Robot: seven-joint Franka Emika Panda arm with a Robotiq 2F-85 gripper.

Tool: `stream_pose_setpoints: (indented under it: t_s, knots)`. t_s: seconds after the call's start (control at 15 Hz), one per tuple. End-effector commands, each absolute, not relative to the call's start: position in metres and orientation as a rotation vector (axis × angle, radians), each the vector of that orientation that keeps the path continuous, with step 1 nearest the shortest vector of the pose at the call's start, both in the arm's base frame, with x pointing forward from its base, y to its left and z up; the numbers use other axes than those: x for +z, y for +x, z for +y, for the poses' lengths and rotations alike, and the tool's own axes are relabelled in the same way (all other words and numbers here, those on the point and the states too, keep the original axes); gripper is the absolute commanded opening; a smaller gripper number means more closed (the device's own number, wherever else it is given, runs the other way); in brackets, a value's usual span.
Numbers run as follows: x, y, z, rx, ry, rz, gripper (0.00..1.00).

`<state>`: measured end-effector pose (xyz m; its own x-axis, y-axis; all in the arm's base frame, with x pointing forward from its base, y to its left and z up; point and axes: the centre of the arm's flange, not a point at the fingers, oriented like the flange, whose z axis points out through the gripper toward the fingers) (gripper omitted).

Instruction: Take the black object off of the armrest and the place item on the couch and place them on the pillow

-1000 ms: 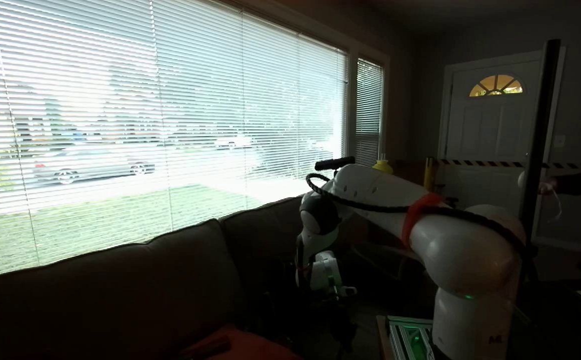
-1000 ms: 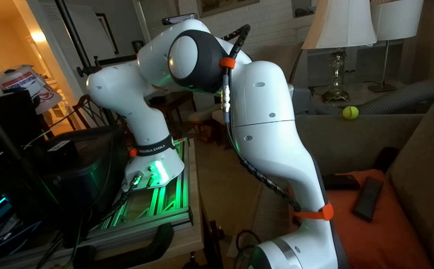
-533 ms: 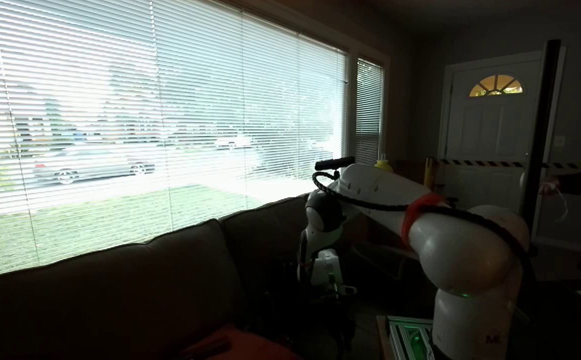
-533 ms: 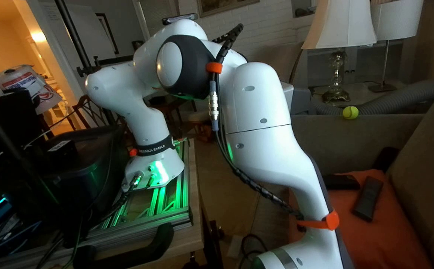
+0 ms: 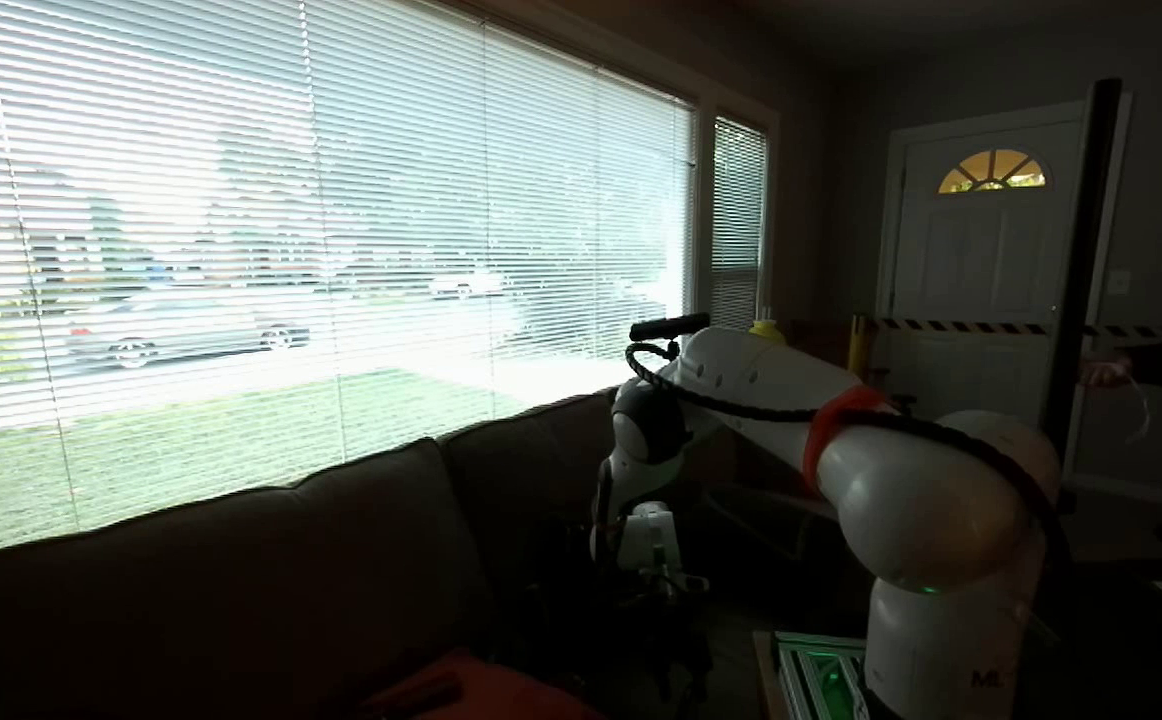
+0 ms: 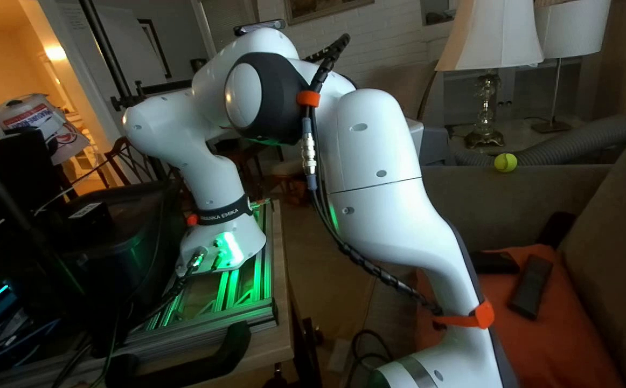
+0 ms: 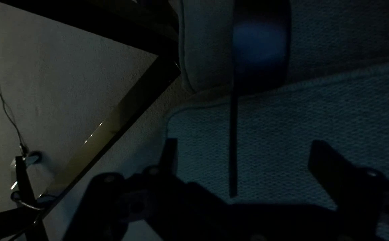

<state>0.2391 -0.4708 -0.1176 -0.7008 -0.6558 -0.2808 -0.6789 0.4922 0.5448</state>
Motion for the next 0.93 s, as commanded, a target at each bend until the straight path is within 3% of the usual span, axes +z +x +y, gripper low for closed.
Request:
stream_pose_setpoints:
  t_s: [0.0, 0.07, 0.2, 0.73, 0.87]
  knots:
    - [-0.1178, 0.2417, -0.4695, 1.049, -1.198, 2.663, 1.00]
    - [-0.1182, 0.2420, -0.4686, 1.053, -1.200, 2.661, 0.75]
    - [-0.1176, 0.2427, -0.4674, 1.059, -1.206, 2.660, 0.73]
    - [-0.1191, 0.2460, -0.4637, 1.053, -1.222, 2.648, 0.08]
    - [-0.1193, 0.2460, -0.4631, 1.052, -1.221, 2.646, 0.00]
